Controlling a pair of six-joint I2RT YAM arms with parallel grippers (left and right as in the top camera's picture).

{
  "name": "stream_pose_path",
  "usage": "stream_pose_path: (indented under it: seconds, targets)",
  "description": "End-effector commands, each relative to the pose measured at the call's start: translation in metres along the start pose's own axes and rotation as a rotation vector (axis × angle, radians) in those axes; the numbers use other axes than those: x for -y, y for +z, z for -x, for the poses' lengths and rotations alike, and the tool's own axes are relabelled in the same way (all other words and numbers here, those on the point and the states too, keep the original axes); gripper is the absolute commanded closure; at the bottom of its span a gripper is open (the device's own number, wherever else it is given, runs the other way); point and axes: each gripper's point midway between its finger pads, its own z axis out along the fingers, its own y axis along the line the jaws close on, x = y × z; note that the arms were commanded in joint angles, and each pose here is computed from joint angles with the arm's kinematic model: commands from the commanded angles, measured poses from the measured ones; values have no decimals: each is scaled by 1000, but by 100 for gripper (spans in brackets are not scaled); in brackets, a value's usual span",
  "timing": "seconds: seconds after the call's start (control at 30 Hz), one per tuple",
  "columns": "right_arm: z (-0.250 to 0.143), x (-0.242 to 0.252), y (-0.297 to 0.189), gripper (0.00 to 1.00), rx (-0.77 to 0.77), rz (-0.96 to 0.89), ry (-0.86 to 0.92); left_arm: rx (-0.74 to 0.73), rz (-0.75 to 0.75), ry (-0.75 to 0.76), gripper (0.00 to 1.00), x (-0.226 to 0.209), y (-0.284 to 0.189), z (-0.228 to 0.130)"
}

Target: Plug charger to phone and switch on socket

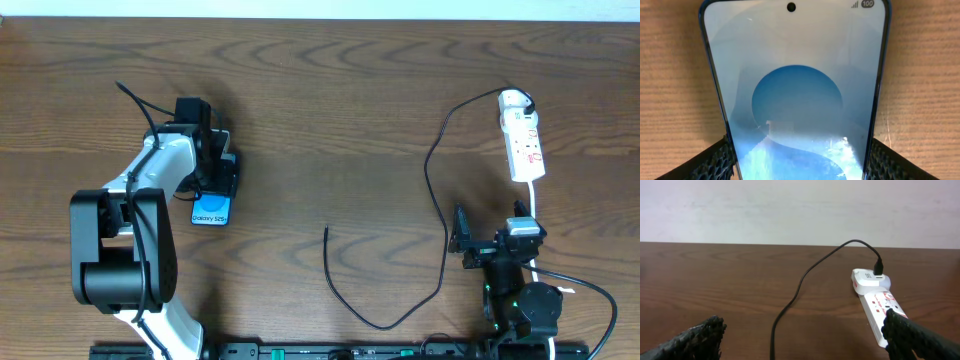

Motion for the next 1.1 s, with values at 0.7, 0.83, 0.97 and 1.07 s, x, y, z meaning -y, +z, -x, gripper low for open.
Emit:
stream_pose_path:
  seconds: [0.7,0.83,0.97,1.07]
  targets:
    - [0,-3,0,1,2,13,10,21,-5,-10,93,-1,-34,23]
    - [0,-3,0,1,2,13,10,47,-96,-9,93,14,-41,32]
    - [0,-3,0,1,2,13,10,76,-192,-5,92,30,-48,40]
    - [0,-3,0,1,2,13,10,93,-282,-6,93,45,-54,43]
